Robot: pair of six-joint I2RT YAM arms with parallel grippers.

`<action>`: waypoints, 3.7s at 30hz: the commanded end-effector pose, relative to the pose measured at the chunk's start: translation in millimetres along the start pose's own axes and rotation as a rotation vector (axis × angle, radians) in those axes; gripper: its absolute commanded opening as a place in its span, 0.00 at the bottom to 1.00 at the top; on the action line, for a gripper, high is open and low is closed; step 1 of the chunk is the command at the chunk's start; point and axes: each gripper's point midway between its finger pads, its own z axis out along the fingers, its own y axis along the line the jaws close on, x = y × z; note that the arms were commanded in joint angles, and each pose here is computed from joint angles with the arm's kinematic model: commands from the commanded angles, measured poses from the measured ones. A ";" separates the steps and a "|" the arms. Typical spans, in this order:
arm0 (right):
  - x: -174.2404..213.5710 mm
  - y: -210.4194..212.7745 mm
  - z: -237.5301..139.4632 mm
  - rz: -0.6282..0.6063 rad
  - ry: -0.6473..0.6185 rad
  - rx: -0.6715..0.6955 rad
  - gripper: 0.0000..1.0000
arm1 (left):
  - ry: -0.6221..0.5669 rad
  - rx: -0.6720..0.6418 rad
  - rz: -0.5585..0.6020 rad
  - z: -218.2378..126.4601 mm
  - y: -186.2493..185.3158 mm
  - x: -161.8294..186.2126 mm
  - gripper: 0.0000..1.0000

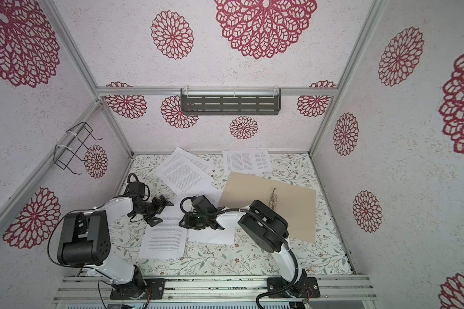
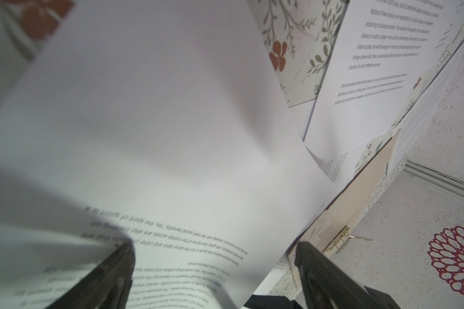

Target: Put the files into the folder

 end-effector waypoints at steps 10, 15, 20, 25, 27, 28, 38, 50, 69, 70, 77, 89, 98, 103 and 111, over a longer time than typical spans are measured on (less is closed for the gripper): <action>-20.3 28.0 3.3 0.012 -0.134 -0.036 0.29 | 0.029 -0.175 -0.089 29.0 63.5 9.3 0.97; -17.7 28.4 12.6 0.021 -0.138 -0.034 0.29 | 0.030 -0.167 -0.100 29.1 64.3 9.6 0.97; -13.8 24.7 20.1 0.034 -0.132 -0.017 0.25 | 0.032 -0.162 -0.108 29.4 65.1 9.9 0.97; -17.7 27.3 12.8 0.008 -0.150 -0.003 0.12 | 0.029 -0.137 -0.108 26.3 59.5 8.0 0.97; -20.8 30.8 7.2 -0.019 -0.156 0.002 0.04 | 0.023 -0.108 -0.094 21.2 49.9 5.5 0.97; -23.3 33.9 3.0 -0.036 -0.159 0.000 0.00 | 0.018 -0.081 -0.079 16.7 41.2 3.2 0.97; -55.7 68.5 -50.9 -0.191 -0.124 -0.017 0.00 | -0.110 0.106 0.121 -63.9 -38.1 -6.3 0.97; -103.0 2.0 -184.8 -0.222 -0.200 0.088 0.00 | -0.170 0.156 0.430 -113.9 -89.3 19.5 0.97; -192.3 -113.0 -365.5 -0.459 -0.600 0.428 0.00 | 0.216 0.064 0.677 55.9 -193.1 106.1 0.98; -194.0 -109.5 -366.6 -0.489 -0.614 0.423 0.00 | 0.228 0.057 0.680 64.1 -194.4 108.0 0.98; -199.5 -95.0 -359.9 -0.624 -0.610 0.357 0.00 | 0.274 0.063 0.689 92.3 -205.6 118.2 0.98; -192.7 -87.0 -343.6 -0.699 -0.534 0.179 0.00 | 0.290 0.058 0.703 100.6 -201.1 121.8 0.98; -191.4 -84.0 -335.0 -0.747 -0.517 0.085 0.00 | 0.303 0.062 0.694 103.2 -198.5 122.5 0.98; -191.2 -82.0 -328.2 -0.753 -0.521 0.017 0.00 | 0.306 0.064 0.692 103.7 -198.1 123.5 0.97; -192.9 -108.9 -313.6 -0.698 -0.447 0.071 0.00 | 0.308 0.063 0.688 103.7 -196.8 123.8 0.98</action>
